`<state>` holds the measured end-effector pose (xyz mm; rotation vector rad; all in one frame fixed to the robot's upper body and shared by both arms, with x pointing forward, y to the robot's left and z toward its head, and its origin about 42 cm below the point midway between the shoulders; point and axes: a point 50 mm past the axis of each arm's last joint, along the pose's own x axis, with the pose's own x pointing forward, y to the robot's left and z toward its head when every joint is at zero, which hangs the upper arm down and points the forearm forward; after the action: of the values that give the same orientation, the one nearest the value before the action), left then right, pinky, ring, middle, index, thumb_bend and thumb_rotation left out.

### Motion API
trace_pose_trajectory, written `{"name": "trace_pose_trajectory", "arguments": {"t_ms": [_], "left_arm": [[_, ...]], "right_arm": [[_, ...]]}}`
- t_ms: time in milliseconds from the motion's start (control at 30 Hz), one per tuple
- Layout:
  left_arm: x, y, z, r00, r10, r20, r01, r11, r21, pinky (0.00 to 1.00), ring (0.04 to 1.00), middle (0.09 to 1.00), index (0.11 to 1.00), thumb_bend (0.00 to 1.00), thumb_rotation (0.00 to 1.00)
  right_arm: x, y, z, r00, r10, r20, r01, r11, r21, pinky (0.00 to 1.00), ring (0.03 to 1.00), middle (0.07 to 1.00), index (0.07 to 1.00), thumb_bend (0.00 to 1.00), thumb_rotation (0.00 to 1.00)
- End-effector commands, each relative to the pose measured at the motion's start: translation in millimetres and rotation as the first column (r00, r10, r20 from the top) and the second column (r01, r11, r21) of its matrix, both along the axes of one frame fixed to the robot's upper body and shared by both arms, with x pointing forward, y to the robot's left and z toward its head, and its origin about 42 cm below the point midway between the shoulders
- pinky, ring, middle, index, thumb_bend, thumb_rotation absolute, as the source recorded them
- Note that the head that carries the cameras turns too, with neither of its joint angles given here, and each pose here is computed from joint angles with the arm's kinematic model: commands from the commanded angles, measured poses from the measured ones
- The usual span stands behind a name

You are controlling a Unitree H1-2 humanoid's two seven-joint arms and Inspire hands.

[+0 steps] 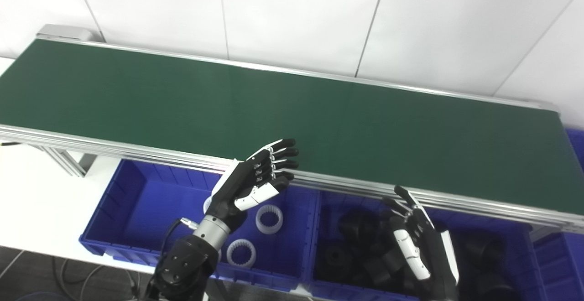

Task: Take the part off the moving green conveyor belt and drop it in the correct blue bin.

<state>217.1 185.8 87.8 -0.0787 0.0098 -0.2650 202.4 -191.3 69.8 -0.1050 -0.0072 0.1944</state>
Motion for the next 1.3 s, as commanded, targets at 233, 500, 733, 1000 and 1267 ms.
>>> {"name": "trace_pose_trajectory", "arguments": {"t_ms": [233, 500, 733, 1000, 1267], "left_arm": [[-22, 4, -6, 0.999, 0.009, 0.050, -0.009, 1.000, -0.011, 0.71, 0.776, 0.824, 0.821, 0.89, 0.56], [-24, 20, -19, 0.999, -0.015, 0.041, 0.014, 1.000, 0.027, 0.72, 0.780, 0.821, 0.791, 0.86, 0.52], [-21, 27, -25, 0.999, -0.002, 0.042, -0.001, 0.998, 0.056, 0.74, 0.804, 0.829, 0.792, 0.85, 0.52], [-16, 26, -24, 0.998, 0.044, 0.038, -0.046, 0.998, 0.053, 0.77, 0.832, 0.854, 0.819, 0.86, 0.54], [-15, 25, -27, 0.998, 0.043, 0.035, -0.045, 0.998, 0.044, 0.78, 0.850, 0.871, 0.840, 0.84, 0.49]], "right_arm": [[4, 12, 7, 0.997, 0.006, 0.082, -0.007, 1.000, 0.010, 0.67, 0.747, 0.792, 0.878, 0.56, 0.73], [7, 19, 1, 0.997, 0.015, 0.079, -0.017, 1.000, 0.016, 0.67, 0.752, 0.793, 0.885, 0.60, 0.74], [9, 24, -1, 0.996, 0.020, 0.085, -0.022, 1.000, 0.019, 0.67, 0.753, 0.790, 0.880, 0.61, 0.75], [10, 24, -3, 0.996, 0.022, 0.081, -0.024, 0.999, 0.026, 0.68, 0.756, 0.794, 0.877, 0.64, 0.75], [11, 24, -6, 0.996, 0.027, 0.084, -0.029, 0.999, 0.028, 0.69, 0.761, 0.797, 0.880, 0.63, 0.75]]}}
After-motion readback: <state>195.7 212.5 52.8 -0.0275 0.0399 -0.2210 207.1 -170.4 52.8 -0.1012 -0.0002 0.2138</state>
